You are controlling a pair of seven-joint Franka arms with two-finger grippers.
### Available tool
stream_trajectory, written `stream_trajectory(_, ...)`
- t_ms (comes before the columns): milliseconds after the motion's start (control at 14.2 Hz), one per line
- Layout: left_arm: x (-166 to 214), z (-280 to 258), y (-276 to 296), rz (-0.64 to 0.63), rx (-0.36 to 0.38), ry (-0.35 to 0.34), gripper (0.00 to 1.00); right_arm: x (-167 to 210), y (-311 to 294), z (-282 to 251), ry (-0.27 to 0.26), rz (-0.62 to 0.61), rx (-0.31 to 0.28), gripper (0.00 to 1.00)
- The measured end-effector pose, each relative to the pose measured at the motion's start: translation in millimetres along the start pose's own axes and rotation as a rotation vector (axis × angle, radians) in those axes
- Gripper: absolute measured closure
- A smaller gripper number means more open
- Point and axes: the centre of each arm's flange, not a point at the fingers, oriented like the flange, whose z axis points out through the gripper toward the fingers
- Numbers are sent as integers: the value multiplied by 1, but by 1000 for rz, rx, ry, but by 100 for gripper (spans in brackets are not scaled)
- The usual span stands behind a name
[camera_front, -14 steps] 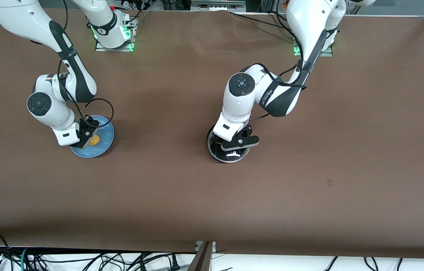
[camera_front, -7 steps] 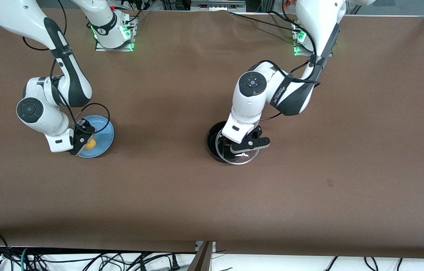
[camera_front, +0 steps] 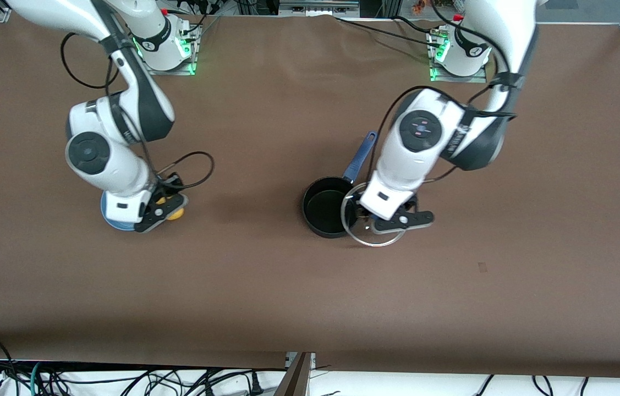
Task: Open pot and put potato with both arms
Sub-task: 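Lift the lid with the left gripper while the right gripper lifts the potato, then carry the potato over the pot while the left gripper lowers the lid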
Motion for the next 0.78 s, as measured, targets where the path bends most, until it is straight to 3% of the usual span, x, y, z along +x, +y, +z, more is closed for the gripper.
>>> stream_trajectory(353,44,-33,-88,59,13,-25,36,37,-76,-29,66,266,77,37)
stream_trajectory(776,86,-35,-217,162,4,-66,36,95,-173,-27,86,595,201,37)
